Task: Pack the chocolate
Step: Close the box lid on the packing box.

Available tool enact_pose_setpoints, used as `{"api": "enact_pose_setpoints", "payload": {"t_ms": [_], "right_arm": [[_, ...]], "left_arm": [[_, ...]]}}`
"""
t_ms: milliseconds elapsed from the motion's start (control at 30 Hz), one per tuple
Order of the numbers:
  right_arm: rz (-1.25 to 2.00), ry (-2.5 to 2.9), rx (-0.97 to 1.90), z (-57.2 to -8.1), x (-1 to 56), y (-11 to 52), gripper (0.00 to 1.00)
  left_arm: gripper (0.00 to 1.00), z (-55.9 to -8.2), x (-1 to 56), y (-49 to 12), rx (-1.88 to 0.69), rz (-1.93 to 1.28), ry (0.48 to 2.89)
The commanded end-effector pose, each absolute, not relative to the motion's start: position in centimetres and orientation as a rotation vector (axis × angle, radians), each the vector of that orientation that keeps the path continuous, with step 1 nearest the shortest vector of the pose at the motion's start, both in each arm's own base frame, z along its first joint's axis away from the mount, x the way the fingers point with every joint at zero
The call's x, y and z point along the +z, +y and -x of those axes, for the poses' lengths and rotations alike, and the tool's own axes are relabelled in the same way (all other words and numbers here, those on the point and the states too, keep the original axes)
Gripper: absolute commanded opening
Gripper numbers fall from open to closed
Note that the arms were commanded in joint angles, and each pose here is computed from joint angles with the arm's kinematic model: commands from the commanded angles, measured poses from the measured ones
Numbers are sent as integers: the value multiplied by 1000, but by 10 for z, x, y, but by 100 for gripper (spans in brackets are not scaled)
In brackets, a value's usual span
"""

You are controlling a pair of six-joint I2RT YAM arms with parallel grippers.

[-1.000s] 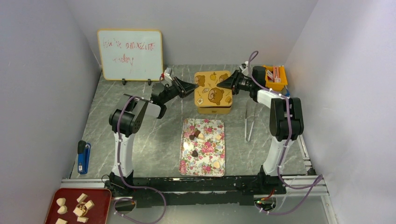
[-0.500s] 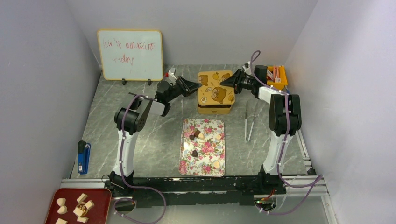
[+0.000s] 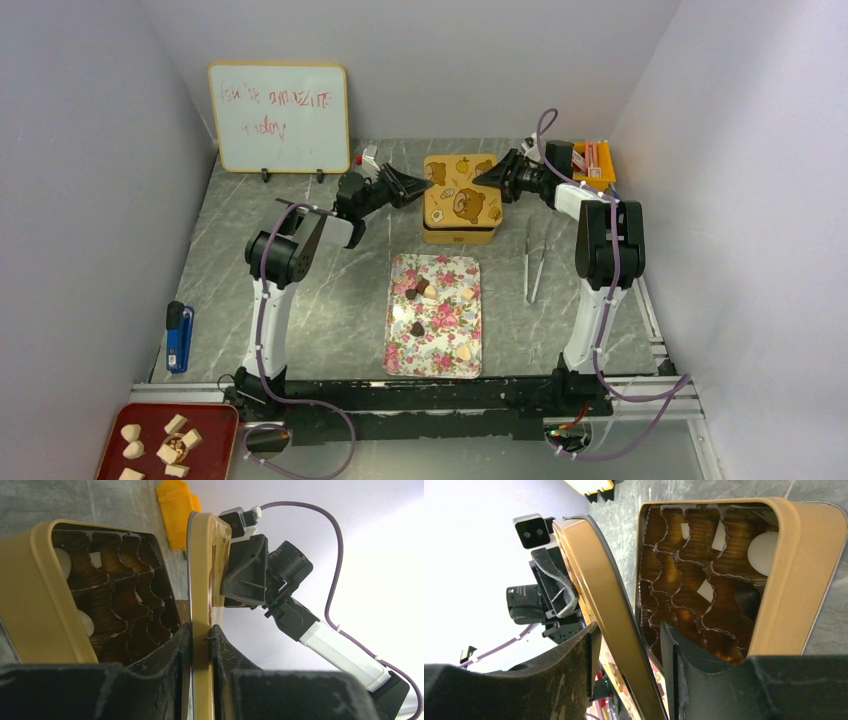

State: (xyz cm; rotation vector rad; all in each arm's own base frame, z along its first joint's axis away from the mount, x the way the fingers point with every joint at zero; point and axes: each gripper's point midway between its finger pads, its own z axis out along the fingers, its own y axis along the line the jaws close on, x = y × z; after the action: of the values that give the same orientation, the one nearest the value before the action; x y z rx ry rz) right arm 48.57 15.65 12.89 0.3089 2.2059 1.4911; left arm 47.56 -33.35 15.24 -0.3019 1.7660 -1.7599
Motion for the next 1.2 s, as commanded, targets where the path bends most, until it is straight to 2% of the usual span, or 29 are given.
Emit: {"api": "enact_pose_setpoints", "payload": {"t_ms": [0, 800, 1167], "right_arm": [[-325, 2172, 1356, -508, 131, 132, 50], [-328, 2197, 1279, -513, 126, 122, 50], [-311, 2209, 1293, -508, 123, 124, 50]], "left_arm": [[5, -484, 173, -324, -1733, 240, 1690], [5, -490, 155, -322, -1728, 256, 1733], [5, -488, 166, -325, -1798, 270, 1680]]}}
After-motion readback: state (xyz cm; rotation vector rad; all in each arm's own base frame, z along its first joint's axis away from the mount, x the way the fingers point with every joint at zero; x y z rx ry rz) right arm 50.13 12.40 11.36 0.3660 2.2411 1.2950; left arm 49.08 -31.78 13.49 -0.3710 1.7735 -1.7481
